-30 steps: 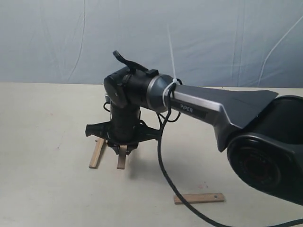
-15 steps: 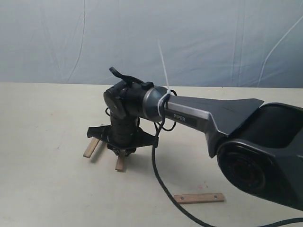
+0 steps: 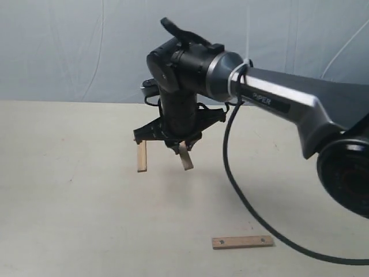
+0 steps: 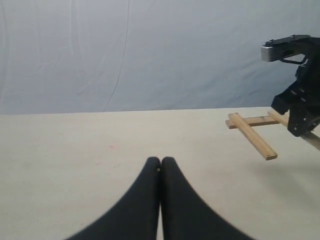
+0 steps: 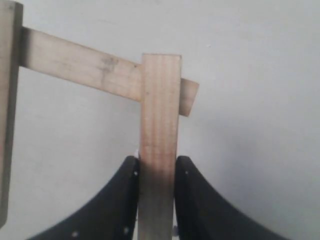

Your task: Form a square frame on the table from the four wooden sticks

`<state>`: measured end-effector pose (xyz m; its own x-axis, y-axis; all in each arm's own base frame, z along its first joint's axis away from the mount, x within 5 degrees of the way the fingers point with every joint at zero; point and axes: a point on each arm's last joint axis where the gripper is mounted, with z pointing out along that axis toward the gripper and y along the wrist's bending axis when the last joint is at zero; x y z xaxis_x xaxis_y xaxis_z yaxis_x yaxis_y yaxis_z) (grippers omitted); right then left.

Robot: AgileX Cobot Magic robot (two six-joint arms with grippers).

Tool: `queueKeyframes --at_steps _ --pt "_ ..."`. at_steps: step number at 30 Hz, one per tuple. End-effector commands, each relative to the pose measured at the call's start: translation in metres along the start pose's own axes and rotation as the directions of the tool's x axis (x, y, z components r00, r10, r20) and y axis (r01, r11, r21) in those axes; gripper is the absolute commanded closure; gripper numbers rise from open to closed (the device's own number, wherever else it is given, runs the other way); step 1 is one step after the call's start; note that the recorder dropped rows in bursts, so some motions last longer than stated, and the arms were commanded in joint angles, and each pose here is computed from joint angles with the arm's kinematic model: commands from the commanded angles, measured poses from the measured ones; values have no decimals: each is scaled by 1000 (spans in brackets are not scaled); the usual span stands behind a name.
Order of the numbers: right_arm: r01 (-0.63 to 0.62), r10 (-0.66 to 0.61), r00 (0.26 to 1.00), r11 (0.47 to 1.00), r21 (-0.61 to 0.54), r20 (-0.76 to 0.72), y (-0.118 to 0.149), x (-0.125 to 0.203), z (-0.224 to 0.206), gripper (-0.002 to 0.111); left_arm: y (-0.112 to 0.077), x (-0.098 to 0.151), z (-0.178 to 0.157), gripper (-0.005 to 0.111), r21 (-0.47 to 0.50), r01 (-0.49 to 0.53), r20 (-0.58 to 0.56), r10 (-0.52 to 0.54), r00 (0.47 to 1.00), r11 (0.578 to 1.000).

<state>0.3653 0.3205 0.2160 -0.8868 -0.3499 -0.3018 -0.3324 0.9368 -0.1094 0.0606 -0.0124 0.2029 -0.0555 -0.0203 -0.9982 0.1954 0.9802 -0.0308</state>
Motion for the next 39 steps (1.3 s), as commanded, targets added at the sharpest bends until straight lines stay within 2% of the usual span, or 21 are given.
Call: queueKeyframes --at_steps 1,11,13,16,20,23,31,39 --pt "106 -104 993 994 17 -55 -26 10 -6 109 0 0 -1 107 -1 8 7 -8 1000 1000" --pt "62 -36 965 994 90 -259 -98 78 7 109 0 0 -1 107 -1 8 7 -8 1000 1000" --pt "75 -50 967 993 91 -251 -101 93 11 109 0 0 -1 107 -1 8 7 -8 1000 1000" --pt "9 7 970 998 68 -244 -98 111 27 109 0 0 -1 107 -1 8 7 -8 1000 1000" --pt "20 -4 975 997 68 -223 -100 129 47 109 0 0 -1 107 -1 8 7 -8 1000 1000" --pt "-40 50 983 997 59 -179 -98 128 50 109 0 0 -1 107 -1 10 7 -10 1000 1000" --pt "-46 49 991 999 26 -124 -93 123 62 109 0 0 -1 107 -1 10 7 -10 1000 1000" --pt "-214 213 977 976 -36 -11 -85 93 53 109 0 0 -1 107 -1 10 7 -10 1000 1000"
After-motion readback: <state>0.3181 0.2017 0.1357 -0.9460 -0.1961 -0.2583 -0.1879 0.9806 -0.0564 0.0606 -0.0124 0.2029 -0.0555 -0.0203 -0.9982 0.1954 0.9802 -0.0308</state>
